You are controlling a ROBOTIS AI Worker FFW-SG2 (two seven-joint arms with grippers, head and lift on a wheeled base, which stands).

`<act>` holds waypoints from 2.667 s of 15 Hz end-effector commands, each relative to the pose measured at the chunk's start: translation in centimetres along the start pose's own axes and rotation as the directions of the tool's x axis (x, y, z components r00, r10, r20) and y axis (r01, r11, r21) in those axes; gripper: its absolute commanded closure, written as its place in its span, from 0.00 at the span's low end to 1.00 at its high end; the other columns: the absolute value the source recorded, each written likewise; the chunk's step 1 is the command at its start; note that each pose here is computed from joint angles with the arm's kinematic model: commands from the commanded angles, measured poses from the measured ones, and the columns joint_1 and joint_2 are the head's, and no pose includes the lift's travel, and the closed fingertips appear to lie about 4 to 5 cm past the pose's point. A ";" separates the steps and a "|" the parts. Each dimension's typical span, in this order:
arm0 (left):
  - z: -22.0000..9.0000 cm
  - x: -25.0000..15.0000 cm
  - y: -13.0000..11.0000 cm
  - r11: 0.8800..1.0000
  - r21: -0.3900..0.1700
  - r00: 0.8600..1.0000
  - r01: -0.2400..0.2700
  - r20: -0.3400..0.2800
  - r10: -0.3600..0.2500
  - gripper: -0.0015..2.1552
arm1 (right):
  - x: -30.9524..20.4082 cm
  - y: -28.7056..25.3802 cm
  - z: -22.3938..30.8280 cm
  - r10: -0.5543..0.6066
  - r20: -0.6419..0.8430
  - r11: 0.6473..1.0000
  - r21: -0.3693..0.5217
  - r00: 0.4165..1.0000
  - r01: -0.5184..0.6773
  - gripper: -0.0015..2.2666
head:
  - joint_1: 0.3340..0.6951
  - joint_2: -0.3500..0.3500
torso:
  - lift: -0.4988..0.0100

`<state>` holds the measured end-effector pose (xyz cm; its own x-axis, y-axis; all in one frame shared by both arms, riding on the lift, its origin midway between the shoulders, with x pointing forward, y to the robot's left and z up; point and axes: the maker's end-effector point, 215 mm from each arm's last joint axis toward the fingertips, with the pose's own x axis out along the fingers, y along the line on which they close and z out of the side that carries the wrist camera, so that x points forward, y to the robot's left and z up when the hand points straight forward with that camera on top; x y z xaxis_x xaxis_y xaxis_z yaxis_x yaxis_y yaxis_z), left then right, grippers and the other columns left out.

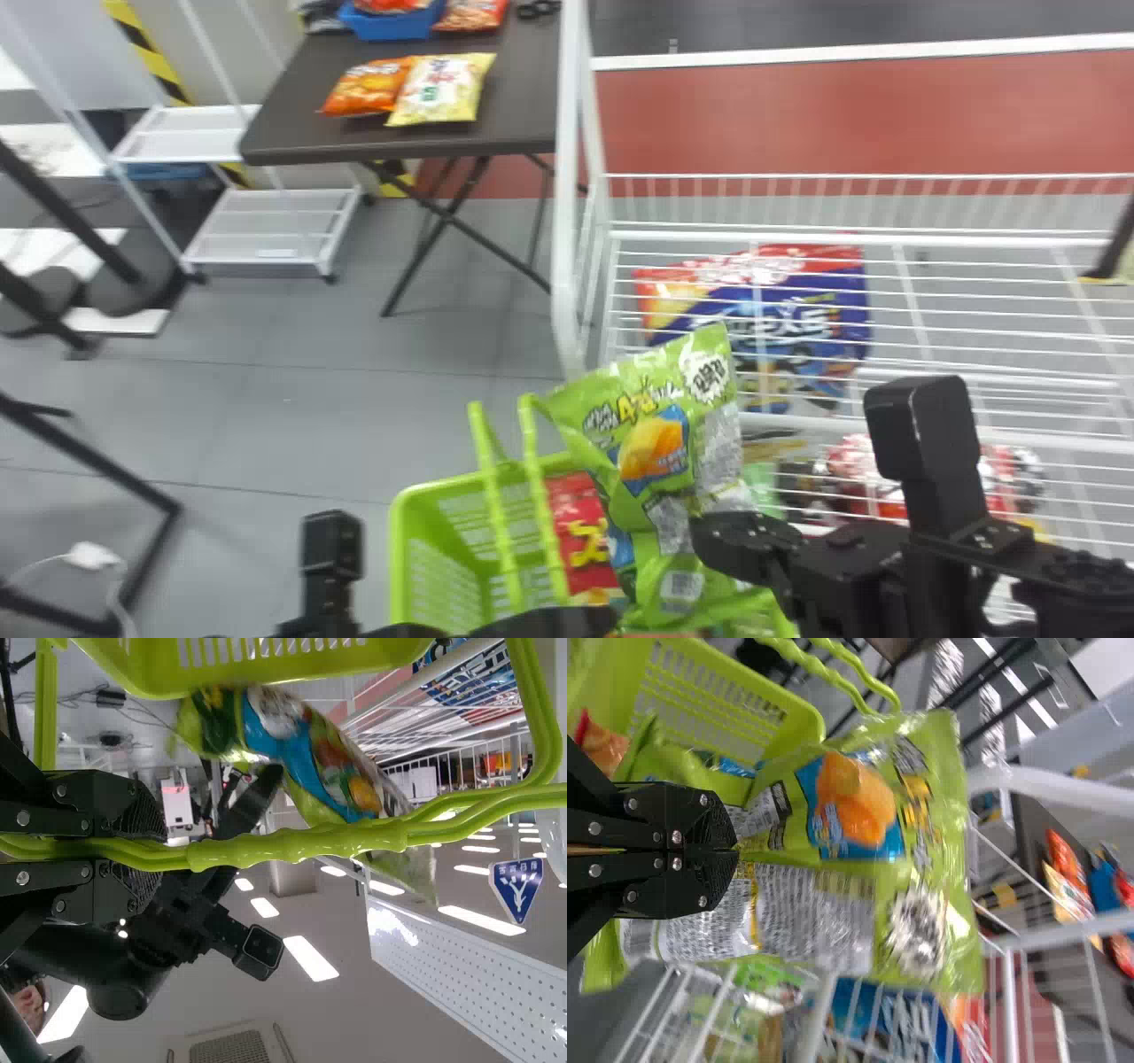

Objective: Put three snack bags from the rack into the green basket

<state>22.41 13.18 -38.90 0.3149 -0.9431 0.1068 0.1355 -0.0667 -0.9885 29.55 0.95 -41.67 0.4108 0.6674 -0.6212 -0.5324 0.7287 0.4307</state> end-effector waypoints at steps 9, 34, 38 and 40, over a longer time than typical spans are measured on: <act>-0.1 -0.4 -0.5 1.000 -0.004 1.000 0.018 0.007 -0.017 1.00 | 5.0 2.0 -6.1 0.184 -0.191 0.978 0.135 0.964 -0.160 0.00 | 1.00 1.00 | 0.98; -2.1 0.2 -0.5 1.000 -0.023 1.000 0.018 -0.015 -0.019 1.00 | -13.4 -19.3 5.6 -0.434 0.685 0.832 0.055 0.586 0.552 0.03 | 1.00 0.27 | 0.98; -2.3 0.5 -0.1 1.000 -0.026 1.000 0.001 -0.022 -0.002 1.00 | -12.9 -19.7 5.1 -0.434 0.676 0.837 0.058 0.596 0.544 0.03 | 1.00 0.24 | 0.98; -2.4 0.7 0.1 1.000 -0.018 1.000 -0.002 -0.028 0.001 1.00 | -12.8 -20.0 5.0 -0.436 0.674 0.837 0.059 0.597 0.544 0.03 | 1.00 0.24 | 0.98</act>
<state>20.40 11.89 -39.08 0.2924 -0.9506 0.1047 0.1148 -0.0738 -0.9906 38.52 -21.23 -38.85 0.9757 0.1866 -0.1151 -0.1806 0.9817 0.0601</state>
